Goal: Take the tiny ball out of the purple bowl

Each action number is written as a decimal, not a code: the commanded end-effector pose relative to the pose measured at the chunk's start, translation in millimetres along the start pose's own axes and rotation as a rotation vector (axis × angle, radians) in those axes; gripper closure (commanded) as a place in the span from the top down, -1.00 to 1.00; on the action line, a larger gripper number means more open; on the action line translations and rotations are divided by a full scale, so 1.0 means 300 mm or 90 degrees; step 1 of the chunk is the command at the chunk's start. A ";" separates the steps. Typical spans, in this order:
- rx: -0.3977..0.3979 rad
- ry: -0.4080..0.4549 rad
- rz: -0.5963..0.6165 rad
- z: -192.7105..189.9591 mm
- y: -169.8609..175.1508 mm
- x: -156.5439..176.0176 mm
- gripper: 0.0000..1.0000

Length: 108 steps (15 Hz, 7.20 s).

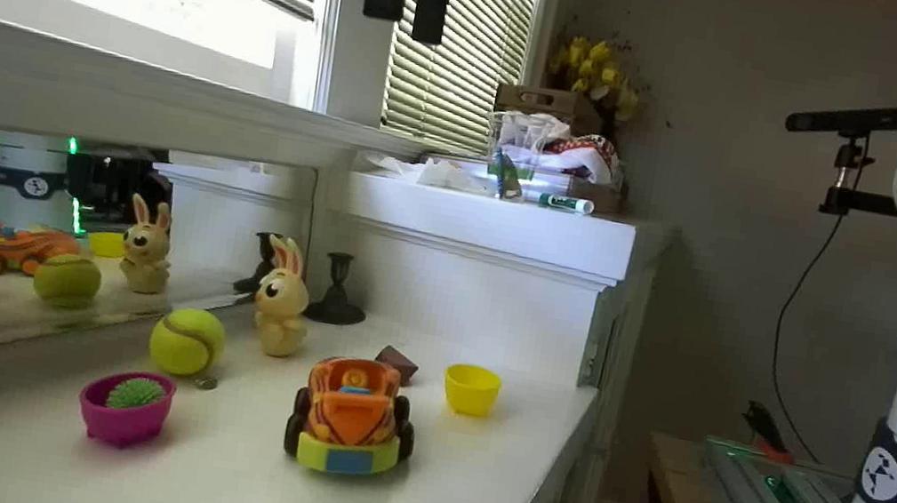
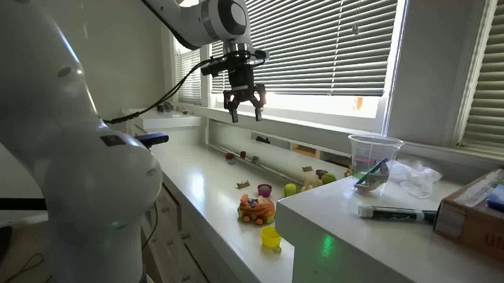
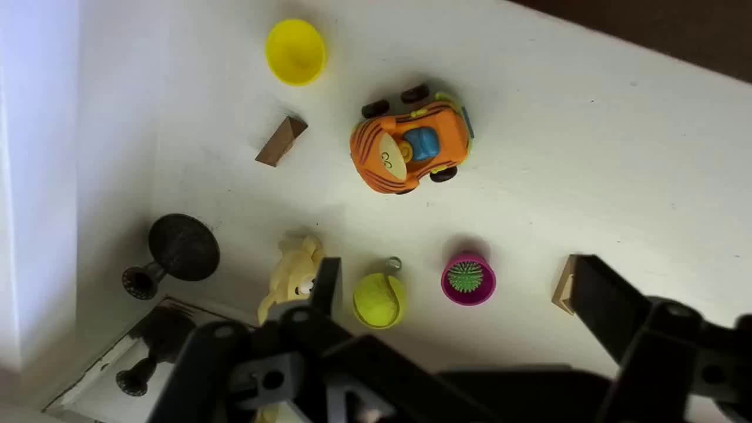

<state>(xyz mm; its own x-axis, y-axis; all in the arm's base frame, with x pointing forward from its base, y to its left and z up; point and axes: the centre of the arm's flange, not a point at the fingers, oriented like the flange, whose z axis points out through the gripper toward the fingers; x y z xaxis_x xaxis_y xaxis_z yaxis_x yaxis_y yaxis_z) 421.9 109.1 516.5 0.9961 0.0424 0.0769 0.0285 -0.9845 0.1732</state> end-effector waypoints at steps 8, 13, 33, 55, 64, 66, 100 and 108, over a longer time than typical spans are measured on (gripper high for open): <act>0.006 -0.001 0.003 0.022 0.004 0.026 1.00; 0.034 -0.008 0.009 0.128 0.006 0.120 1.00; 0.088 0.043 -0.017 0.689 -0.120 0.386 1.00; 0.089 0.044 -0.016 0.821 -0.142 0.439 1.00; 0.081 0.049 -0.020 0.854 -0.151 0.473 0.06; 0.080 0.050 -0.021 0.860 -0.153 0.479 0.00; 0.043 0.089 -0.069 0.653 -0.281 0.438 -0.99; 0.053 0.187 -0.142 0.612 -0.355 0.542 -0.99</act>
<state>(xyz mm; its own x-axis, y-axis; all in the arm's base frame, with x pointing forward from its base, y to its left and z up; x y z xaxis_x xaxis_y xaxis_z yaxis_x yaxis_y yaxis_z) 580.7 180.6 336.2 0.9252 0.2481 0.2872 0.2228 -0.9677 0.1182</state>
